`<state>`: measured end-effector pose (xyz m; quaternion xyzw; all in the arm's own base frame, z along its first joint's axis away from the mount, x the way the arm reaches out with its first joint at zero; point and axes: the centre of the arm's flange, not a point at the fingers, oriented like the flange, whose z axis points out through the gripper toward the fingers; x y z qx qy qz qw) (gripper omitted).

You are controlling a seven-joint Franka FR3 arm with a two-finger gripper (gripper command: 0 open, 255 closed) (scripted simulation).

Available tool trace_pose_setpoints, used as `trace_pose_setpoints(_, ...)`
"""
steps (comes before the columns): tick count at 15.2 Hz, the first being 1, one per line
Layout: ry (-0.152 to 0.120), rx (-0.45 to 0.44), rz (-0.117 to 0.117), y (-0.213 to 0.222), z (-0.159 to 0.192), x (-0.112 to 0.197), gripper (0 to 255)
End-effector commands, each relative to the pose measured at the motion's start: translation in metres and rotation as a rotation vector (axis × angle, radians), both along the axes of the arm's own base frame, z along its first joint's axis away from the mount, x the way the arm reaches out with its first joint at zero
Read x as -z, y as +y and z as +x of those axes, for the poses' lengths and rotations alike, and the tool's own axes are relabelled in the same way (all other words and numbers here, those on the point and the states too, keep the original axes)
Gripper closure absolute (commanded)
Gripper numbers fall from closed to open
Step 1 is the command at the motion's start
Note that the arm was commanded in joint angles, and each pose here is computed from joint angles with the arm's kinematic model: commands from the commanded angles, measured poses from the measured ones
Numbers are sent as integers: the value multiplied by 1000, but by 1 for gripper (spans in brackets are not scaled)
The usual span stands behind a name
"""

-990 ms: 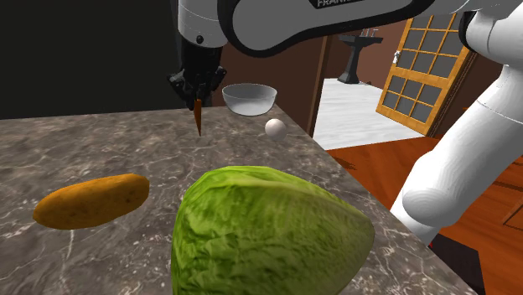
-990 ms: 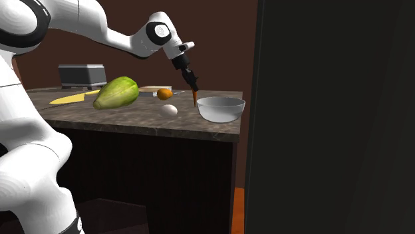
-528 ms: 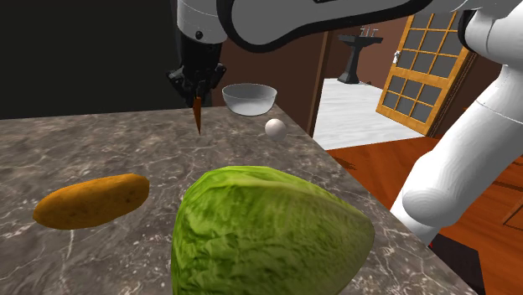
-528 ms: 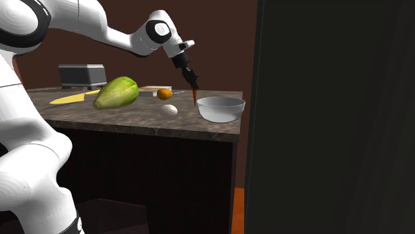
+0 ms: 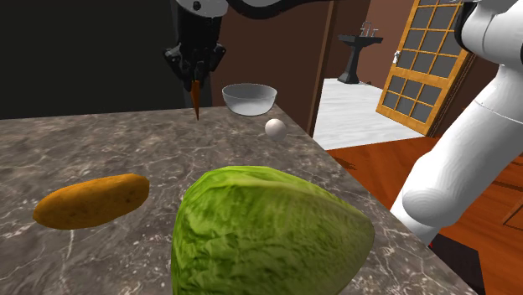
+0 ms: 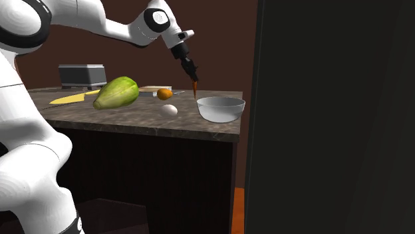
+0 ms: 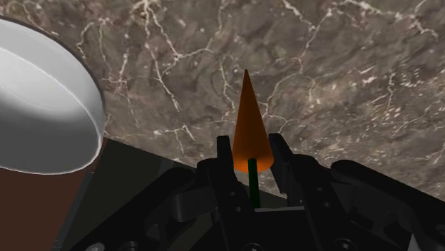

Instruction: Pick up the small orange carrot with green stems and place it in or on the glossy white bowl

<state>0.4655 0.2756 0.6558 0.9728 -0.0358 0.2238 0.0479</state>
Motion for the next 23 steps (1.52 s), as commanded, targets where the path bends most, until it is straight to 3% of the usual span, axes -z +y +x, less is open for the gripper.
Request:
trace_pose_setpoints(1,0,0,0,0,1,-12,255)
trace_pose_setpoints(17,0,0,0,0,1,-96,255)
trace_pose_setpoints(23,0,0,0,-79,8,-103,255)
